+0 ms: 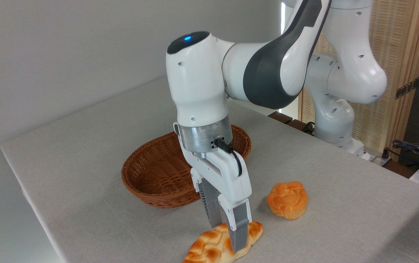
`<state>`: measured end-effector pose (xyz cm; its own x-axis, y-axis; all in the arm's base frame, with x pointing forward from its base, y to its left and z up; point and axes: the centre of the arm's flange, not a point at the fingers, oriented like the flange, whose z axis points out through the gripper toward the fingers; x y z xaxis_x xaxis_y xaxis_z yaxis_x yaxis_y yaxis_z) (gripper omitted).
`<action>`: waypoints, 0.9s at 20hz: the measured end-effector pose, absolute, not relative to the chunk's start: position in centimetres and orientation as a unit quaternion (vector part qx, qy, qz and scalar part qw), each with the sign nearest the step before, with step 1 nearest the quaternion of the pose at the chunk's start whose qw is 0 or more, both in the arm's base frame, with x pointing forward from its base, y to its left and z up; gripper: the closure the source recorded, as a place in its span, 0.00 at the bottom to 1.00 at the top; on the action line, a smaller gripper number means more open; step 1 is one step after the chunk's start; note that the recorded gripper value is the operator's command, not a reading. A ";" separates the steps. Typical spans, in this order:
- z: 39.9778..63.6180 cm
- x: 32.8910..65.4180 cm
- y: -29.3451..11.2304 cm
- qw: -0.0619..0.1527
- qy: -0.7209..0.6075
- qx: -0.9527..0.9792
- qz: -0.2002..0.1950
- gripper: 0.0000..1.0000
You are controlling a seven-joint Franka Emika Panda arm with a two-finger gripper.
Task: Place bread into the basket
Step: 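Lower the gripper onto the braided bread roll and close on it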
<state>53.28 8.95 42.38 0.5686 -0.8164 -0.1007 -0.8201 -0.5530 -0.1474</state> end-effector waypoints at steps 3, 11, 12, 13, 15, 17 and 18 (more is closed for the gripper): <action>41.4 53.5 8.9 0.087 0.465 -0.881 0.015 0.00; 40.2 53.6 9.3 0.081 0.464 -0.882 0.026 0.76; 40.2 53.6 9.3 0.081 0.464 -0.882 0.026 0.76; 40.1 53.7 9.3 0.081 0.464 -0.882 0.026 0.76; 40.1 53.7 9.3 0.081 0.463 -0.882 0.027 0.76; 40.1 53.7 9.3 0.081 0.463 -0.882 0.027 0.76; 40.1 53.6 9.4 0.081 0.463 -0.882 0.027 0.76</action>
